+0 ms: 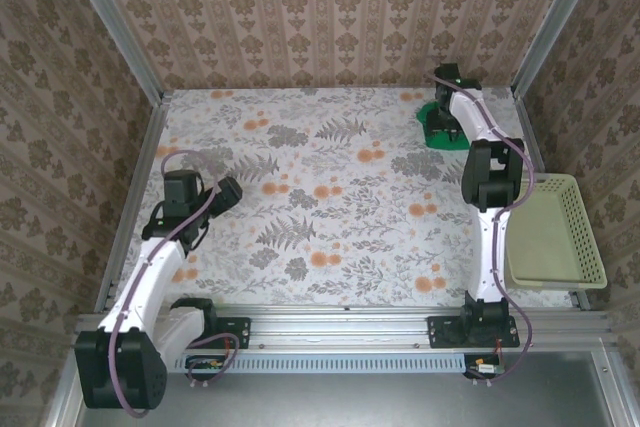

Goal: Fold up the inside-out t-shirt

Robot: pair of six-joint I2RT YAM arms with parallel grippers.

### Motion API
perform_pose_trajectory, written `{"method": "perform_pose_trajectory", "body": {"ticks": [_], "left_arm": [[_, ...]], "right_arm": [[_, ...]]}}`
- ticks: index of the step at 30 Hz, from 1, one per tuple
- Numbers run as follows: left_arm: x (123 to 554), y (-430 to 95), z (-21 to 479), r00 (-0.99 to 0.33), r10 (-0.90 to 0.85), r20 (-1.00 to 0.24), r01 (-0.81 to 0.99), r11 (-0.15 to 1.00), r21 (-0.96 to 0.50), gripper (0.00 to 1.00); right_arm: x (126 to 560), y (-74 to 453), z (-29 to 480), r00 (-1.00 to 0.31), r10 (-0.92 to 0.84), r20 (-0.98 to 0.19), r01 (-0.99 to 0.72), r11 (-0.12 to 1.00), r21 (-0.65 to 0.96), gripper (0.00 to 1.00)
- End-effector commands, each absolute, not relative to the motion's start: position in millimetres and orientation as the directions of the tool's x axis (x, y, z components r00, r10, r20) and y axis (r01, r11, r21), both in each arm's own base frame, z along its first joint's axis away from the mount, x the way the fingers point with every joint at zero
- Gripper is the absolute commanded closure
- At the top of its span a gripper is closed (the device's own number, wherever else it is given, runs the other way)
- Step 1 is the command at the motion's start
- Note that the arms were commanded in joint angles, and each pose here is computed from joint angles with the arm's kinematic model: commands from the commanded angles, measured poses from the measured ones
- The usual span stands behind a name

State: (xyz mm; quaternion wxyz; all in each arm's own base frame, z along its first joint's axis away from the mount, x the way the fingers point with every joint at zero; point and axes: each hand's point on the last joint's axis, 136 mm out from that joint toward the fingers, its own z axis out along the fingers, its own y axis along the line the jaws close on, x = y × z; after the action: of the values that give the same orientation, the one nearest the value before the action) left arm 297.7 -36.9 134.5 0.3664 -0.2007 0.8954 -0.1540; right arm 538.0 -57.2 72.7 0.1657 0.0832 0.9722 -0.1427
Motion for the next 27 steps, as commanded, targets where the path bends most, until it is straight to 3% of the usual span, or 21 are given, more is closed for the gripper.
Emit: {"method": "perform_pose_trajectory", "body": {"ticks": [1,4,8,12,16,18,24,27], "left_arm": [[317.7,-14.9,145.2,-0.583,-0.45,-0.676,-0.308,0.893,-0.328,0.0],[330.7,2.7,139.0,-0.555,-0.419,-0.719,-0.372,0.898,-0.236,0.0],[347.2,24.2,144.7,-0.538,-0.253,-0.804,-0.408,0.913,-0.015,0.0],[361.5,39.9,145.2,-0.518,-0.109,-0.848,-0.423,0.895,0.143,0.0],[372.5,39.4,135.6,-0.545,-0.086,-0.834,-0.371,0.917,0.147,0.0],[378.2,26.2,133.3,-0.493,0.03,-0.87,-0.27,0.945,0.185,0.0],[382.5,13.3,104.9,-0.512,0.106,-0.852,-0.149,0.966,0.209,0.0],[384.9,10.4,115.3,-0.425,0.115,-0.898,-0.141,0.971,0.192,0.0]], "right_arm": [[532.5,-26.0,110.5,-0.909,0.083,-0.41,0.166,0.971,-0.17,0.14],[514.6,-0.7,144.8,-0.853,0.081,-0.515,0.142,0.987,-0.08,0.14],[470.6,22.0,173.9,-0.745,0.086,-0.661,0.113,0.994,0.001,0.13],[430.7,30.0,172.2,-0.616,0.104,-0.781,0.082,0.994,0.068,0.0],[398.4,31.0,148.0,-0.529,0.04,-0.848,0.026,0.999,0.031,0.0],[386.7,24.3,126.8,-0.542,0.004,-0.84,0.033,0.999,-0.017,0.0],[390.3,8.8,108.9,-0.496,-0.044,-0.867,0.073,0.993,-0.092,0.0],[394.7,12.5,116.6,-0.436,-0.049,-0.898,0.024,0.998,-0.066,0.0]]}}
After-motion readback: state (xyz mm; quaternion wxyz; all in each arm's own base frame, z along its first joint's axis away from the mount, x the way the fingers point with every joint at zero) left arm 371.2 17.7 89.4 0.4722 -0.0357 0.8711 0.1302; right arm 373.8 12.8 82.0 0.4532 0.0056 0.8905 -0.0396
